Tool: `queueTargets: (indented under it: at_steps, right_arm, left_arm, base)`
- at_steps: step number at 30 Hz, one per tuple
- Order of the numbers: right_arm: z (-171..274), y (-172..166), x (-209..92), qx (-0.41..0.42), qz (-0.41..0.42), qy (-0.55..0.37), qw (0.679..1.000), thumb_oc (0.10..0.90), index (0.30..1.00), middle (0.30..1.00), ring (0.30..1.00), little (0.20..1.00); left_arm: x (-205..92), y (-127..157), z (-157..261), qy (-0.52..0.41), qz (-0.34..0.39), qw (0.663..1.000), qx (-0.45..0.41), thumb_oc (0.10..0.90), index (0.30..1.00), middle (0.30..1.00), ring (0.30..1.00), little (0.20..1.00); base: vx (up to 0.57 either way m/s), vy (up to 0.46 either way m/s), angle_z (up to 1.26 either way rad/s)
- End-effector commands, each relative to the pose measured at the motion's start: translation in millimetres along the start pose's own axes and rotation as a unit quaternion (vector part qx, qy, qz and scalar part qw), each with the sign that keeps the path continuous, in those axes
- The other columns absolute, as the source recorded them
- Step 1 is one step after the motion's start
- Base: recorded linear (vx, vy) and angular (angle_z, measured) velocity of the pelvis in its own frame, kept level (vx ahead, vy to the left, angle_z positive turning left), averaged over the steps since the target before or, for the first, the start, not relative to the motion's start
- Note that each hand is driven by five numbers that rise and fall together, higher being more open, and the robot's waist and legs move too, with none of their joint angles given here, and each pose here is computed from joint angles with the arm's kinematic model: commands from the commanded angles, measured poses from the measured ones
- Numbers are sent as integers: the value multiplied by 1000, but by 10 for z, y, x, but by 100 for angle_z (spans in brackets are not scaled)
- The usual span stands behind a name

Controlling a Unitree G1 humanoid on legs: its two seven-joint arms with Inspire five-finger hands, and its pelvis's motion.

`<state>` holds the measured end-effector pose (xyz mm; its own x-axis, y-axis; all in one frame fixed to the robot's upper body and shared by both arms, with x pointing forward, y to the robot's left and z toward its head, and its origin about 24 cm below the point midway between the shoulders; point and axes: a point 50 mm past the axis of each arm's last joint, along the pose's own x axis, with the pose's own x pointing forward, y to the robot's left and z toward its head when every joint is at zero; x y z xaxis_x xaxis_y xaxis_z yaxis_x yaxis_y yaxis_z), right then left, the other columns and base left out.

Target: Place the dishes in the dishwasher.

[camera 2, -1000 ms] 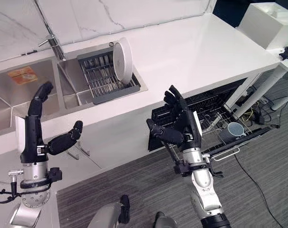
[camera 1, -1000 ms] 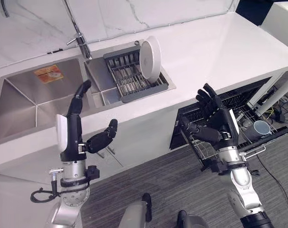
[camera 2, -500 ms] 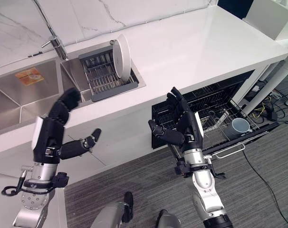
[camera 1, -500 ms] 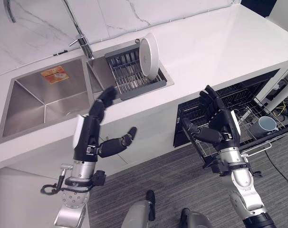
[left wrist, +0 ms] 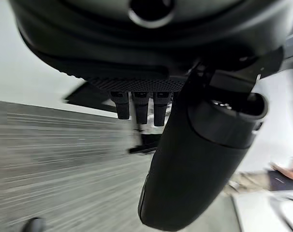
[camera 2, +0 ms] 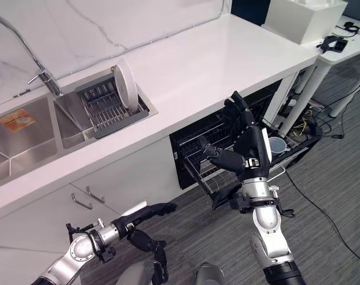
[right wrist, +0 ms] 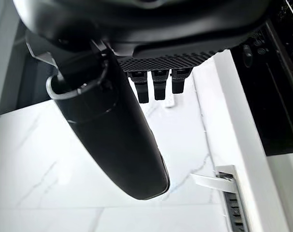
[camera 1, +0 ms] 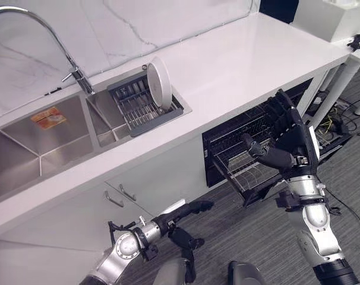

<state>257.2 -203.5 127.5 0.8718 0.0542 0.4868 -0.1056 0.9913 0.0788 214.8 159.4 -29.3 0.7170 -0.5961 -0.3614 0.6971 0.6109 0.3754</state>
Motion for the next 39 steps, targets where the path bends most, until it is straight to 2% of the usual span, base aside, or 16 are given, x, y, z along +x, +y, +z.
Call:
queueTargets:
  at_steps: [1,5,7,8,9,11,13,14,15,17,21,27,30,35,39]
  right_arm:
    - [440,63,264,9,40,-141,989,800,900,900,900,900]
    - [485,83,288,9,52,-149,987,800,900,900,900,900]
    - [541,89,312,4,52,-158,986,800,900,900,900,900]
    - [592,62,320,2,34,-165,986,800,900,900,900,900]
    - [599,57,320,2,31,-166,986,800,900,900,900,900]
    - [637,91,372,9,18,-179,984,800,900,900,900,900]
    - [661,112,383,14,7,-187,982,800,900,900,900,900]
    - [689,127,393,23,0,-198,980,800,900,900,900,900]
    - [749,186,424,44,-15,-229,972,800,900,900,900,900]
    - [797,255,422,47,-23,-250,967,800,900,900,900,900]
    - [783,334,391,62,-17,-240,969,800,900,900,900,900]
    - [822,351,434,79,1,-253,964,800,900,900,900,900]
    - [820,385,449,86,13,-231,969,800,900,900,900,900]
    - [839,338,431,78,5,-229,970,800,900,900,900,900]
    - [853,305,456,57,0,-218,974,800,900,900,900,900]
  left_arm:
    - [126,52,68,-7,60,998,8,800,900,900,900,900]
    - [87,-79,-378,99,146,982,-60,800,900,900,900,900]
    - [9,-143,-601,161,202,960,-111,800,900,900,900,900]
    - [-140,-271,-864,238,234,929,-157,800,900,900,900,900]
    - [-163,-290,-898,248,236,925,-162,800,900,900,900,900]
    - [-419,-518,-1162,338,233,896,-169,800,900,900,900,900]
    - [-524,-606,-1255,379,220,886,-152,800,900,900,900,900]
    - [-595,-649,-1311,405,217,876,-150,800,900,900,900,900]
    - [-725,-708,-1405,451,219,850,-164,800,900,900,900,900]
    - [-844,-755,-1481,486,200,835,-163,800,900,900,900,900]
    - [-934,-874,-1519,515,178,824,-154,800,900,900,900,900]
    - [-1058,-1012,-1571,558,167,788,-198,800,900,900,900,900]
    - [-1083,-1020,-1582,568,193,764,-239,800,900,900,900,900]
    - [-1099,-1153,-1577,591,186,733,-281,800,900,900,900,900]
    - [-1148,-1261,-1581,592,211,692,-356,800,900,900,900,900]
  base:
    - [27,11,-3]
    - [28,6,-4]
    - [85,17,6]
    - [131,14,8]
    - [215,33,12]
    - [325,113,25]
    - [243,134,-2]
    - [243,185,-26]
    - [155,133,-23]
    - [211,140,-39]
    - [110,71,-36]
    - [-11,-177,-40]
    - [-2,-319,-1]
    - [13,-193,22]
    - [62,-69,9]
